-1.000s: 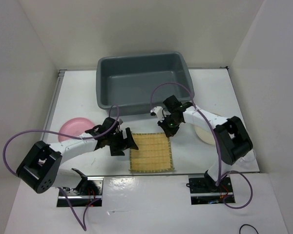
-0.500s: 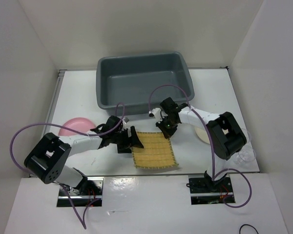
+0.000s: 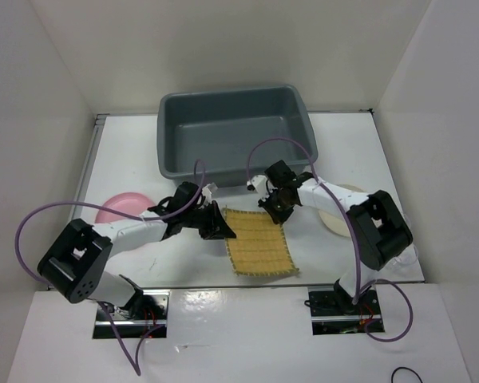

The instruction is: Place the mixed dishes into the plastic bin

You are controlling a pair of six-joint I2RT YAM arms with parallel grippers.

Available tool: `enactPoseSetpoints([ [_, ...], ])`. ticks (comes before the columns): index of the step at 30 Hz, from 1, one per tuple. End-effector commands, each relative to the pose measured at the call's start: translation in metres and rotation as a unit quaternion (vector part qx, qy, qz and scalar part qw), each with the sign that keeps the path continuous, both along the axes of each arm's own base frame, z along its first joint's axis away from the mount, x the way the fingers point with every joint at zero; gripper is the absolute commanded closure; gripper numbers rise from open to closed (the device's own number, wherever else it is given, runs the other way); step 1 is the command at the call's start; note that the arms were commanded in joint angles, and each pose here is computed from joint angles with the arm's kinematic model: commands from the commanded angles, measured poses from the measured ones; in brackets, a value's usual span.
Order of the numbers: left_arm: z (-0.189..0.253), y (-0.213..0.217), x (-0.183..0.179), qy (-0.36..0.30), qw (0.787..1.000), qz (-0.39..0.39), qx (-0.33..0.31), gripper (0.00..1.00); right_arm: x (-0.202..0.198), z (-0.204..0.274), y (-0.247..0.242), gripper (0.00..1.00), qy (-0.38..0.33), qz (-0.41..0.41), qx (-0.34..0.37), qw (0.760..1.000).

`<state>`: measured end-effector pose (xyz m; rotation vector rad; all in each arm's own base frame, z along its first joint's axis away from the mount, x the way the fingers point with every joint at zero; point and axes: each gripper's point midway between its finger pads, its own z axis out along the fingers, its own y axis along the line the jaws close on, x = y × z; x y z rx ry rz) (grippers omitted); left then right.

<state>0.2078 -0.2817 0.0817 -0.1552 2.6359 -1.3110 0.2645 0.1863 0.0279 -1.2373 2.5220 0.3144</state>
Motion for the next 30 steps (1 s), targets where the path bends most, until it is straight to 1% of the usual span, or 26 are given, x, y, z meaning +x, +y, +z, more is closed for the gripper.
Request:
enactPoseSetpoints([
  [1, -0.007, 0.009, -0.009, -0.021, 0.998, -0.023, 0.052, 1.0, 0.005, 0.005, -0.008, 1.0, -0.043, -0.004, -0.017, 0.999],
  [2, 0.001, 0.012, -0.012, -0.027, 0.998, -0.027, 0.053, 1.0, 0.004, 0.009, -0.013, 1.0, -0.051, -0.007, -0.023, 0.998],
  [3, 0.013, 0.011, -0.008, -0.044, 0.997, -0.028, 0.053, 1.0, 0.011, 0.026, -0.022, 1.0, -0.079, -0.022, -0.024, 0.996],
  [4, 0.017, 0.015, -0.012, -0.039, 0.997, -0.033, 0.06, 1.0, 0.016, 0.037, -0.025, 1.0, -0.096, -0.032, -0.018, 0.995],
  [6, 0.045, 0.014, -0.007, -0.075, 0.995, -0.037, 0.051, 1.0, 0.023, 0.072, -0.045, 1.0, -0.137, -0.067, 0.003, 0.988],
  [8, 0.065, 0.017, -0.011, -0.086, 0.994, -0.039, 0.047, 1.0, 0.026, 0.099, -0.059, 1.0, -0.16, -0.091, 0.026, 0.983],
  [9, 0.074, 0.016, -0.012, -0.095, 0.994, -0.044, 0.041, 1.0, 0.032, 0.128, -0.073, 1.0, -0.199, -0.116, 0.052, 0.972],
  [11, 0.104, 0.015, -0.012, -0.115, 0.992, -0.047, 0.016, 1.0, 0.033, 0.147, -0.094, 1.0, -0.222, -0.147, 0.056, 0.962],
  [12, 0.116, 0.016, -0.01, -0.122, 0.992, -0.045, 0.007, 1.0, 0.032, 0.153, -0.111, 1.0, -0.233, -0.187, 0.055, 0.953],
  [13, 0.13, 0.014, -0.014, -0.126, 0.991, -0.055, -0.007, 1.0, 0.032, 0.155, -0.118, 1.0, -0.244, -0.199, 0.049, 0.948],
  [14, 0.162, 0.012, -0.003, -0.154, 0.987, -0.046, -0.023, 1.0, 0.03, 0.155, -0.126, 1.0, -0.249, -0.215, 0.044, 0.943],
  [15, 0.175, 0.01, -0.003, -0.16, 0.985, -0.053, -0.026, 1.0, 0.033, 0.163, -0.141, 1.0, -0.275, -0.245, 0.028, 0.929],
  [17, 0.213, 0.009, 0.01, -0.189, 0.979, -0.054, -0.045, 1.0, 0.035, 0.171, -0.169, 1.0, -0.3, -0.295, -0.002, 0.907],
  [18, 0.248, 0.003, 0.022, -0.216, 0.973, -0.058, -0.057, 1.0, 0.035, 0.18, -0.185, 1.0, -0.319, -0.327, -0.019, 0.889],
  [19, 0.266, 0.005, 0.033, -0.226, 0.97, -0.051, -0.066, 1.0, 0.034, 0.181, -0.198, 0.93, -0.324, -0.354, -0.028, 0.877],
  [20, 0.284, 0.003, 0.037, -0.234, 0.967, -0.059, -0.081, 1.0, 0.03, 0.175, -0.206, 0.88, -0.321, -0.364, -0.039, 0.873],
  [21, 0.289, -0.001, 0.053, -0.23, 0.968, -0.058, -0.083, 1.0, 0.032, 0.18, -0.21, 0.83, -0.332, -0.367, -0.036, 0.868],
  [22, 0.327, 0.004, 0.067, -0.271, 0.956, -0.047, -0.101, 1.0, 0.029, 0.177, -0.214, 0.8, -0.323, -0.372, -0.034, 0.869],
  [23, 0.338, 0.005, 0.074, -0.276, 0.954, -0.048, -0.108, 1.0, 0.027, 0.183, -0.215, 0.8, -0.329, -0.369, -0.035, 0.869],
  [24, 0.331, 0.004, 0.096, -0.256, 0.961, -0.036, -0.101, 1.0, 0.025, 0.182, -0.217, 0.8, -0.326, -0.372, -0.041, 0.868],
  [25, 0.362, 0.013, 0.11, -0.287, 0.951, -0.021, -0.114, 1.0, 0.02, 0.18, -0.221, 0.8, -0.329, -0.378, -0.051, 0.864],
  [26, 0.368, 0.017, 0.122, -0.294, 0.948, -0.015, -0.116, 1.0, 0.015, 0.164, -0.224, 0.78, -0.321, -0.381, -0.061, 0.865],
  [27, 0.356, 0.017, 0.149, -0.276, 0.955, -0.002, -0.112, 1.0, 0.014, 0.162, -0.231, 0.77, -0.325, -0.392, -0.07, 0.858],
  [28, 0.358, 0.019, 0.162, -0.272, 0.955, 0.003, -0.121, 1.0, 0.013, 0.163, -0.24, 0.76, -0.335, -0.411, -0.086, 0.843],
  [29, 0.376, 0.03, 0.176, -0.295, 0.947, 0.013, -0.126, 1.0, 0.012, 0.163, -0.246, 0.76, -0.334, -0.42, -0.09, 0.839],
  [30, 0.348, 0.026, 0.208, -0.261, 0.958, 0.013, -0.12, 1.0, 0.012, 0.163, -0.246, 0.76, -0.334, -0.42, -0.09, 0.839],
])
